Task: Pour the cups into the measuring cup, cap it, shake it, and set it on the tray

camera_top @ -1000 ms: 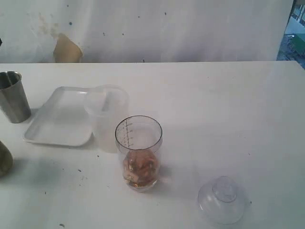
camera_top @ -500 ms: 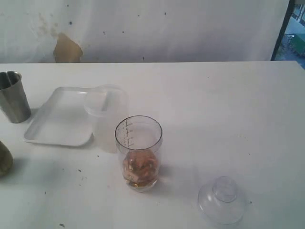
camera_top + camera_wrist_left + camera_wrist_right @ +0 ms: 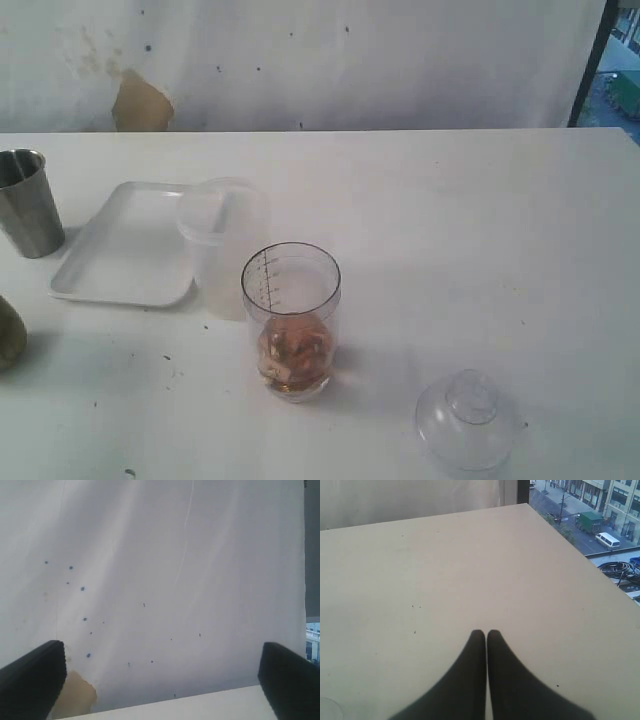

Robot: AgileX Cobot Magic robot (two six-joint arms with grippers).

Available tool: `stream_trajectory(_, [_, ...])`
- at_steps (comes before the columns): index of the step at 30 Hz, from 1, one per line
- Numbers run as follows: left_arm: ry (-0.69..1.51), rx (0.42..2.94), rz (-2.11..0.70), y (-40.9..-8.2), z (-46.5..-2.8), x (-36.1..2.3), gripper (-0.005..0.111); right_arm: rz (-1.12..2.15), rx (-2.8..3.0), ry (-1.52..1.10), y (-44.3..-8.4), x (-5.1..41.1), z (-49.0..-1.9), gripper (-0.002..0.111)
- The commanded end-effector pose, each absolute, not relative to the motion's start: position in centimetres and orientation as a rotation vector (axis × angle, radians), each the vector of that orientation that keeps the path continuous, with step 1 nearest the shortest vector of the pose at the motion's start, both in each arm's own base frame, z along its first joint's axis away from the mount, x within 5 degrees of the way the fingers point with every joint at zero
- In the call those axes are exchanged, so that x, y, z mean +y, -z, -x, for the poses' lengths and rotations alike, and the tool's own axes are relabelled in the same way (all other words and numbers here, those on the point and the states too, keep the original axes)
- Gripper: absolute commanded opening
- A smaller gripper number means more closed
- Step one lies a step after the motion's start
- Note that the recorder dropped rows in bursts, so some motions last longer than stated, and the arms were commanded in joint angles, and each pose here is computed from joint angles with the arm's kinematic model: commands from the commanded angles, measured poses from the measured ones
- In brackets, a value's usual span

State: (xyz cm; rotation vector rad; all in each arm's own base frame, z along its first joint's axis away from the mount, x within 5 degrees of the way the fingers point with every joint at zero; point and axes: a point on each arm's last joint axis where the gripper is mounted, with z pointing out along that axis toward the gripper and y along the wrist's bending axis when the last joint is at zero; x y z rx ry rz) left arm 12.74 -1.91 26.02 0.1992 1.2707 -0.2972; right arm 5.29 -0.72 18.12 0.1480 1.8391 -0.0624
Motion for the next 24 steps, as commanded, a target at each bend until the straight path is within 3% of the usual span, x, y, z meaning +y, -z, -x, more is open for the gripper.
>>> stream_trajectory(1, [0.19, 1.222, -0.294, -26.1, -12.5, -2.0, 0.105, -0.149, 1.829, 0.068, -18.2, -0.7, -5.3, 0.001])
stream_trajectory(6, [0.066, 1.186, -0.387, -26.2, -12.5, -2.1, 0.105, -0.149, 1.829, 0.068, -18.2, -0.7, -5.3, 0.001])
stream_trajectory(17, [0.207, 1.213, -0.222, -26.3, -12.6, -1.7, 0.105, -0.149, 1.829, 0.068, -18.2, -0.7, -5.3, 0.001])
stream_trajectory(24, [0.157, 1.266, -0.2, -25.4, -12.2, -1.4, 0.105, -0.149, 1.829, 0.068, -18.2, -0.7, -5.3, 0.001])
